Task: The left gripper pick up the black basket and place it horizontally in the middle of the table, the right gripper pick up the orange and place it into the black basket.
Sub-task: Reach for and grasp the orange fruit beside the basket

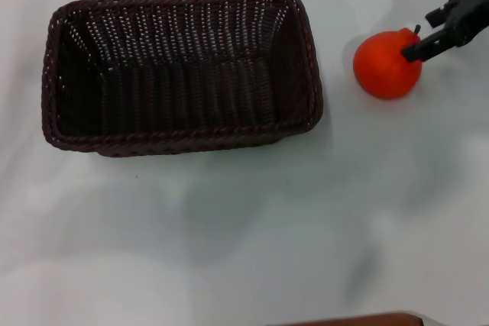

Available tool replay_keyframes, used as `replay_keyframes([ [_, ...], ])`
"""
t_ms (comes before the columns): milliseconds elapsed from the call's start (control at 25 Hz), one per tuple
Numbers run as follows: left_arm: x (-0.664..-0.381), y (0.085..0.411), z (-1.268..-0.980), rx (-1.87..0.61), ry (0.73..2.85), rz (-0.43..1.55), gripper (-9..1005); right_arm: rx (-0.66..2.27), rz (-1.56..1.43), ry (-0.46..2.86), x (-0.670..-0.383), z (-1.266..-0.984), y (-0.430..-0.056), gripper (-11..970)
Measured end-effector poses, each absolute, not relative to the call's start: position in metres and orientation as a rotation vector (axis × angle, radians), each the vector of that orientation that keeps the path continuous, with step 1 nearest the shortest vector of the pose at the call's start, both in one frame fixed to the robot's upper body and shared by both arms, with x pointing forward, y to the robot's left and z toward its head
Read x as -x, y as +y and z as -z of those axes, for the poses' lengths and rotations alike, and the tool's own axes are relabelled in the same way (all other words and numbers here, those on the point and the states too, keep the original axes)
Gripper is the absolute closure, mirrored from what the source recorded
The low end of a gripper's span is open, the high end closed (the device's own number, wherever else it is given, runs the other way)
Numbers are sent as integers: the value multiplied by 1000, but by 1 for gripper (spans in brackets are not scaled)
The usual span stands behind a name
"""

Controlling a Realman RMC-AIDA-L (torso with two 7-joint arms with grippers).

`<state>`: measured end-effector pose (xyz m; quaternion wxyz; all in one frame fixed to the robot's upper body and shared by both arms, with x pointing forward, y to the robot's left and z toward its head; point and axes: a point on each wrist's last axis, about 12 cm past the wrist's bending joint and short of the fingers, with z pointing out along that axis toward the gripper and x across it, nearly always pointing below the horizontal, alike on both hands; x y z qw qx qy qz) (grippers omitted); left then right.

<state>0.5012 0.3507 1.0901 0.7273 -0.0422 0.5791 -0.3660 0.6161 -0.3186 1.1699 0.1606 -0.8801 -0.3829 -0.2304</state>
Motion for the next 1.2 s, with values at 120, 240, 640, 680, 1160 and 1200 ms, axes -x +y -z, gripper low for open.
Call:
replay_keyframes([
  [120, -500, 351, -1089, 104, 1273, 806, 103, 2527, 635, -1116, -621, -1159, -308, 66],
  [240, -500, 352, -1090, 108, 1270, 806, 104, 2527, 634, -1135, -625, -1150, -299, 103],
  [640, -500, 354, -1089, 137, 1259, 801, 108, 2504, 633, -1207, -630, -1141, -283, 304],
  [680, -500, 354, -1089, 140, 1258, 800, 108, 2505, 633, -1207, -630, -1142, -283, 327],
  [1160, -500, 353, -1087, 157, 1254, 810, 108, 2507, 661, -1168, -630, -1144, -288, 692],
  [1200, -500, 353, -1087, 159, 1254, 812, 108, 2506, 684, -1137, -631, -1145, -291, 707],
])
